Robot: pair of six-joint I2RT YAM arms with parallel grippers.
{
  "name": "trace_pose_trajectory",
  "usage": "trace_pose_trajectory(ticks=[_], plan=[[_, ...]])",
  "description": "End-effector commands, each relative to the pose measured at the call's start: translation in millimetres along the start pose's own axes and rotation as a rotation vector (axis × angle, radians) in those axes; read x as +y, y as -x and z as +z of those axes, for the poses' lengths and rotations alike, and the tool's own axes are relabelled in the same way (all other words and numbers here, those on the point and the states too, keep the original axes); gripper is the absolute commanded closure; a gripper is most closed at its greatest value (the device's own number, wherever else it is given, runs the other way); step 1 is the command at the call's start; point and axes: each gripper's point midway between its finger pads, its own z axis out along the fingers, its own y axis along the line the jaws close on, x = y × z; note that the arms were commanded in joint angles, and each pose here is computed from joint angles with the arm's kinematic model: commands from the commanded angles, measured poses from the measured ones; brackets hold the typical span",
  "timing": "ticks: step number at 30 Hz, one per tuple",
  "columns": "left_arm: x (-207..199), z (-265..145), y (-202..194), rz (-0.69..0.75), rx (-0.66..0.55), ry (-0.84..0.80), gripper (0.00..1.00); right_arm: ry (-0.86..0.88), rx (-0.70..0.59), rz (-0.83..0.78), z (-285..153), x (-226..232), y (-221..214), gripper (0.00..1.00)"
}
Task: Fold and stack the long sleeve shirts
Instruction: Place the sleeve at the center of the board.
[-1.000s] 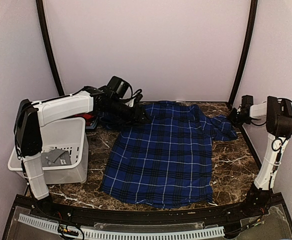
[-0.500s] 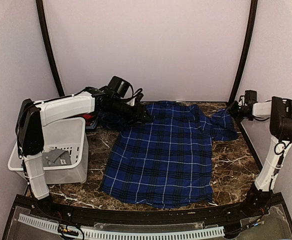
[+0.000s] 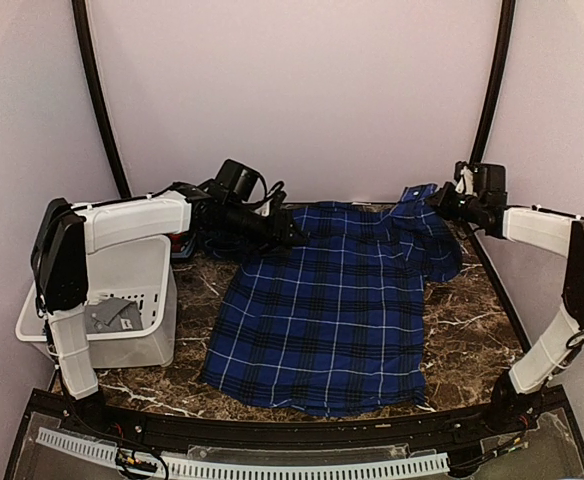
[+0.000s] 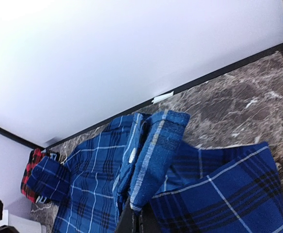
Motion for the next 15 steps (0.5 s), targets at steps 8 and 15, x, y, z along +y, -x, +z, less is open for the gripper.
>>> trace_pose_trajectory(ticks=[8,15], plan=[[5,-5,-19,-0.059,-0.017,-0.086,0.46,0.159,0.11,-0.096,7,108,-122,1.0],[22,4,-36,-0.108,-0.014,-0.11,0.44,0.229,0.259,-0.144,27,121,-203,0.94]])
